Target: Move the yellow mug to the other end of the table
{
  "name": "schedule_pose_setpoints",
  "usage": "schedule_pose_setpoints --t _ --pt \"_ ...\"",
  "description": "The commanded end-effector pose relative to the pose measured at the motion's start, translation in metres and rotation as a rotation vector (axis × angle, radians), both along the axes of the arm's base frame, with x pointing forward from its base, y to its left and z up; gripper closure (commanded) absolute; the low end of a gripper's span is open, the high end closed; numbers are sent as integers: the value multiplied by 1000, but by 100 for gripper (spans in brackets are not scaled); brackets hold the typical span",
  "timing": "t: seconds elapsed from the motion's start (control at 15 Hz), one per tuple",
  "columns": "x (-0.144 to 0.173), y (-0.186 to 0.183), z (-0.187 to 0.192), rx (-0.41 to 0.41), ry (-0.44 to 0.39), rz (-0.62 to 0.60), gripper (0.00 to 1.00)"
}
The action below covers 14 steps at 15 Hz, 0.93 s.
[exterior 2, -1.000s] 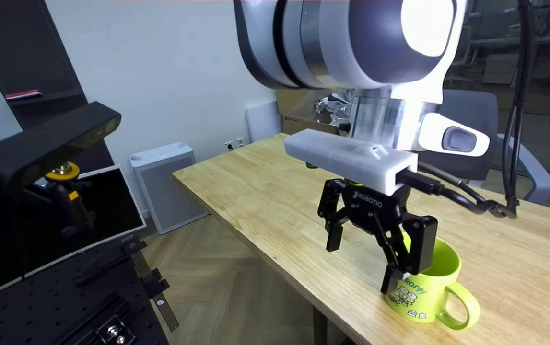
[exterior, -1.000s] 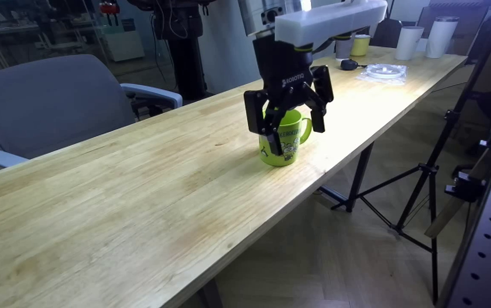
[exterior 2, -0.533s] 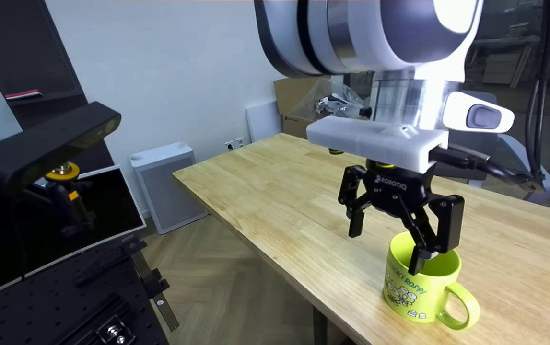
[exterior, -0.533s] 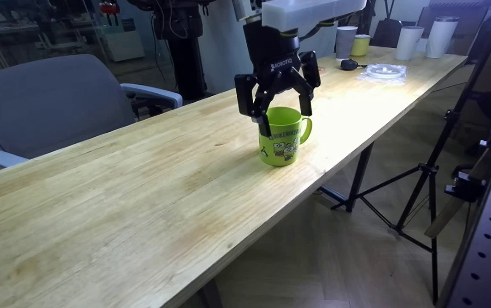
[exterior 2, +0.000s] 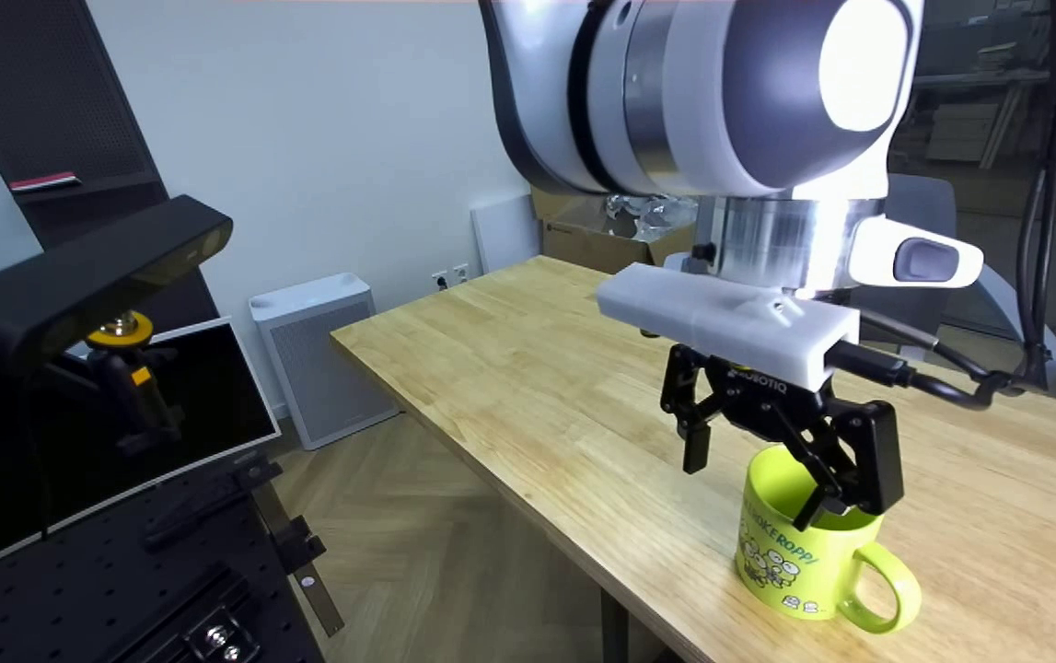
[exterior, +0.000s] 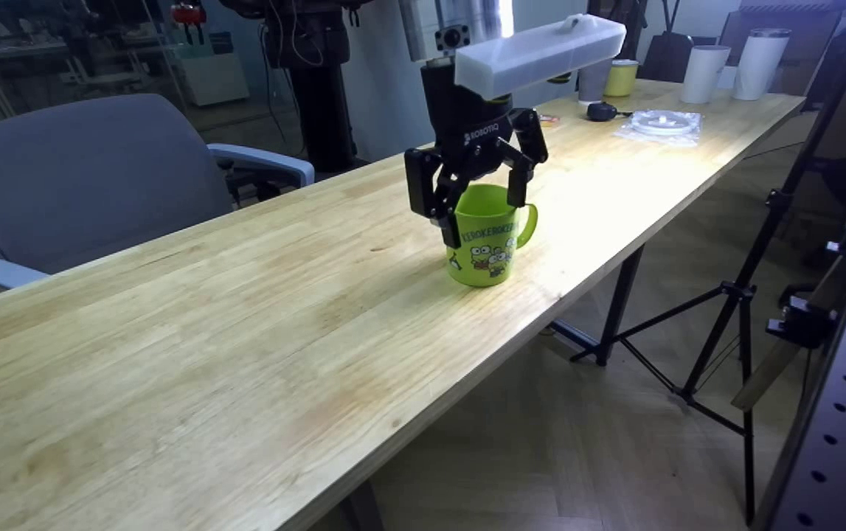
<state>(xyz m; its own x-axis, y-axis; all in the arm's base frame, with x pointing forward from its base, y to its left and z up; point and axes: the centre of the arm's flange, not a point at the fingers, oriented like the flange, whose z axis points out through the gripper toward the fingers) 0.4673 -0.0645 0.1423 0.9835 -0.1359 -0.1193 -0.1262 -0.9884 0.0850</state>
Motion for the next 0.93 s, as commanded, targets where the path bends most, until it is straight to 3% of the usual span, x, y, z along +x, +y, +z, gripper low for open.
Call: schedule_pose_setpoints --t 0.0,0.53,0.87 --pt "-1 1 -12 -13 -6 17 0" --pt "13 5 -13 -22 46 39 0" --pt "29 8 -14 -4 148 51 0"
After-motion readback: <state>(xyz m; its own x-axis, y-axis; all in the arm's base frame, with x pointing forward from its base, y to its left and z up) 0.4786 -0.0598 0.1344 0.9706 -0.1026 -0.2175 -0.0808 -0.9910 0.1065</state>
